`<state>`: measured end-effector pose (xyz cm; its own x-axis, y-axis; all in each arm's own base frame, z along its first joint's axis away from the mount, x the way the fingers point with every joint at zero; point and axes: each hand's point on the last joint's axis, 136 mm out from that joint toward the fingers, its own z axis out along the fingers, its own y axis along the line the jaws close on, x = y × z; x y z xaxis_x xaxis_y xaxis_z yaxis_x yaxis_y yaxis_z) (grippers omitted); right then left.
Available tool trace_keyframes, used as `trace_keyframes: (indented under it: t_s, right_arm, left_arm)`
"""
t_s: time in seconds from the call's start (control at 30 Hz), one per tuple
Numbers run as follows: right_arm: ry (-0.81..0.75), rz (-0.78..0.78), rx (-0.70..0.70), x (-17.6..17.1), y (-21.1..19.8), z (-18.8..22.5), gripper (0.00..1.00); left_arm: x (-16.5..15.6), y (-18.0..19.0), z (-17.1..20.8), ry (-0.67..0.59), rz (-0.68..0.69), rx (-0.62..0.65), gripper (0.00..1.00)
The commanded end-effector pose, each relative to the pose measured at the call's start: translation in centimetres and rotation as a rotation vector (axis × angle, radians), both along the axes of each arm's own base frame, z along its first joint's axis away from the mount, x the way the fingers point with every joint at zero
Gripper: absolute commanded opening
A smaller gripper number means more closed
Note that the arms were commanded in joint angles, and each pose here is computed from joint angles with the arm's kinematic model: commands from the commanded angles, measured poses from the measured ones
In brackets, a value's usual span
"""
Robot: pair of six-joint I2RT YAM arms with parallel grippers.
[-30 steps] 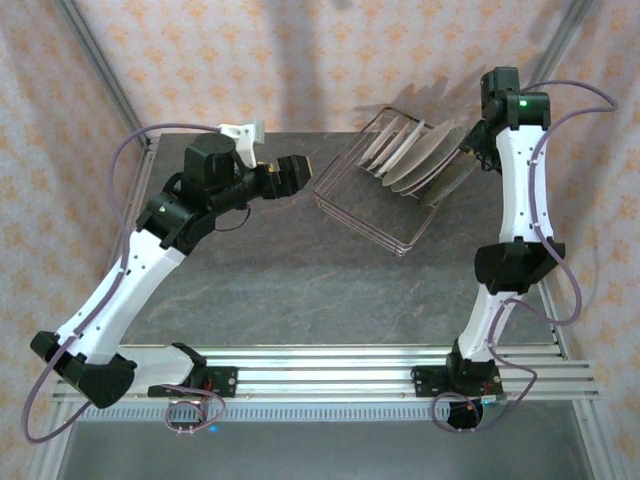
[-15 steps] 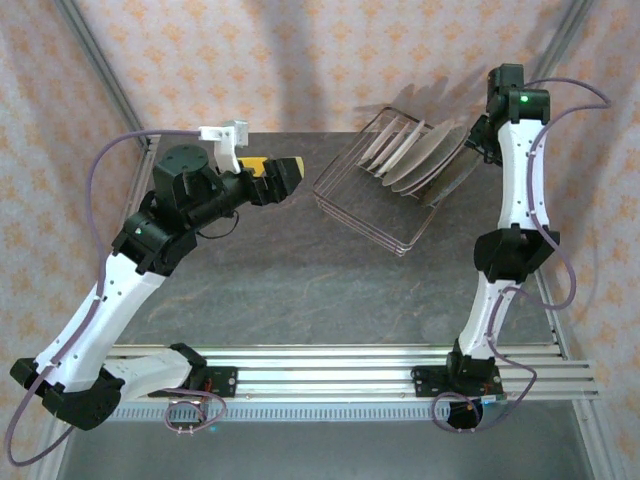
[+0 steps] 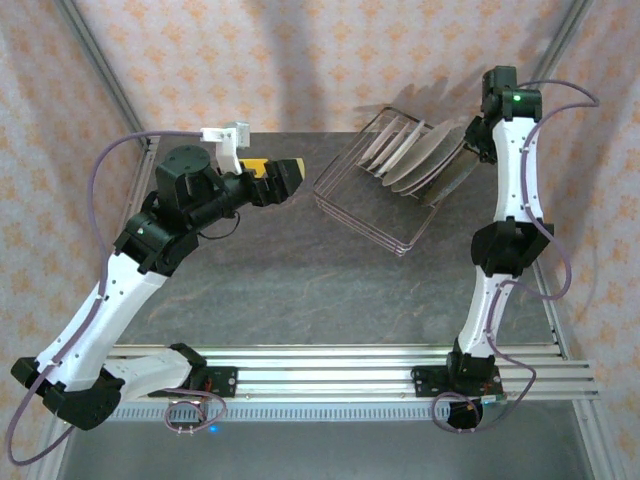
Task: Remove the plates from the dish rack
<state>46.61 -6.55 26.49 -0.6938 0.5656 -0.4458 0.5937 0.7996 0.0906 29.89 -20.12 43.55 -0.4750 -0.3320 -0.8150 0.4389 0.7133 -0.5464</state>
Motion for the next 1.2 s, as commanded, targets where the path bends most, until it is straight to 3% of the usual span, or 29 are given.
trace_keyframes:
  t_s: [0.0, 0.63, 1.17]
  right_arm:
    - [-0.019, -0.004, -0.021, 0.5, -0.5, 0.4, 0.31]
    - [0.008, 0.006, -0.037, 1.2, -0.2, -0.9, 0.21]
    - [-0.068, -0.006, -0.104, 1.3, 0.2, 2.1, 0.02]
  left_arm:
    - [-0.4, -0.2, 1.2, -0.047, -0.017, -0.022, 0.99]
    - [-0.3, -0.3, 1.2, -0.055, -0.022, -0.020, 0.99]
    - [0.0, -0.6, 0.8, -0.050, -0.027, -0.022, 0.99]
